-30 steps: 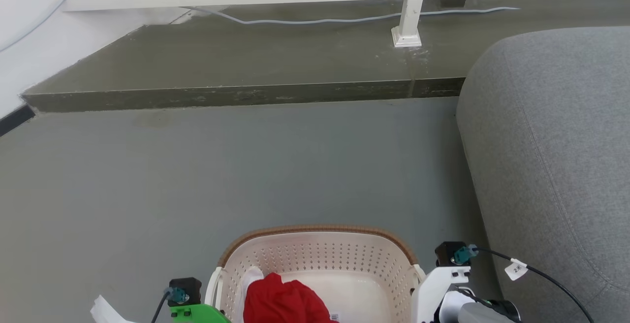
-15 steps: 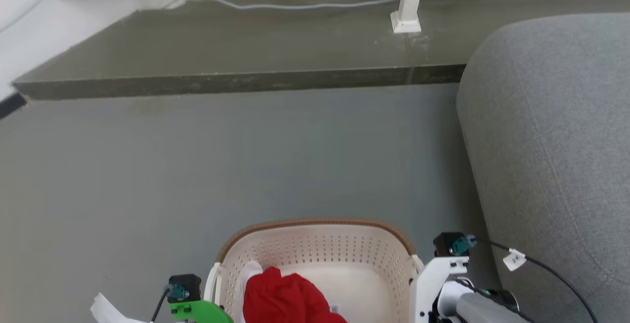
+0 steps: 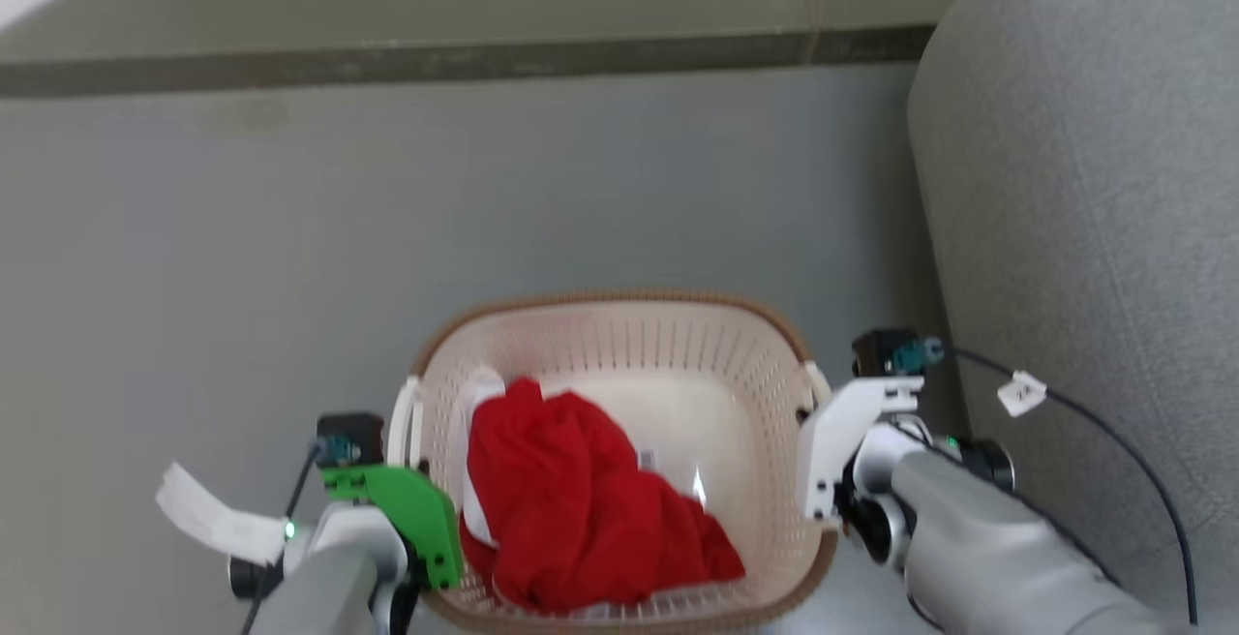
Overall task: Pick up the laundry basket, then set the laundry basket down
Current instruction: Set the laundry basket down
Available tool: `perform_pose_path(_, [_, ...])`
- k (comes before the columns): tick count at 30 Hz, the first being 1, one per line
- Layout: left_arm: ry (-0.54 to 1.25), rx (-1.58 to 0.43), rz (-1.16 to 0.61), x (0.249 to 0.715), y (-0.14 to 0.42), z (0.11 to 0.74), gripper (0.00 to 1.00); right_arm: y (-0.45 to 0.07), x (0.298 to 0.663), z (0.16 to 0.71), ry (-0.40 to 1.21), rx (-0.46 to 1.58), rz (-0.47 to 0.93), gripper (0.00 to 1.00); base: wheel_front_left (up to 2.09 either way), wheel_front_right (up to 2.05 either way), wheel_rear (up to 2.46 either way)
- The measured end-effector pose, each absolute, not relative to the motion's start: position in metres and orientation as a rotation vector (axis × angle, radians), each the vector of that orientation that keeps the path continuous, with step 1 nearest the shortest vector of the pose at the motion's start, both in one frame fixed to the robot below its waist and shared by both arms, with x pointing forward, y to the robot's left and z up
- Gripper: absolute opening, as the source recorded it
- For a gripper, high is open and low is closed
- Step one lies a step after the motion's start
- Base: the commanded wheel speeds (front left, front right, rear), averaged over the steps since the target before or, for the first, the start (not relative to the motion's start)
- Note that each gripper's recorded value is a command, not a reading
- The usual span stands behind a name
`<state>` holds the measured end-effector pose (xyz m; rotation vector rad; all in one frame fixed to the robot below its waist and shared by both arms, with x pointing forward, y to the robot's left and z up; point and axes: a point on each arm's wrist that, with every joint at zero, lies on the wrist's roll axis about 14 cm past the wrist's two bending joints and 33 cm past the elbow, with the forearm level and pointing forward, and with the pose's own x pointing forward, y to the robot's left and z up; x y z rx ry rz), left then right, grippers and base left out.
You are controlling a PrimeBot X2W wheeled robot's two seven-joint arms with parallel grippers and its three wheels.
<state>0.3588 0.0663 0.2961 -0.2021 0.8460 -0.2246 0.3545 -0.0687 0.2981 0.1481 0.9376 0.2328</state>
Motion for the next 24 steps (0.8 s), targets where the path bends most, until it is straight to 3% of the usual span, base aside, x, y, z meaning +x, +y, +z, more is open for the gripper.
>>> perform_pose_path(24, [0.855,-0.231,-0.199,0.441,0.066,0.25,0.0,-0.072,0.445,0.249,0.947,0.148,0.204,0.0,0.0,0.0,0.0])
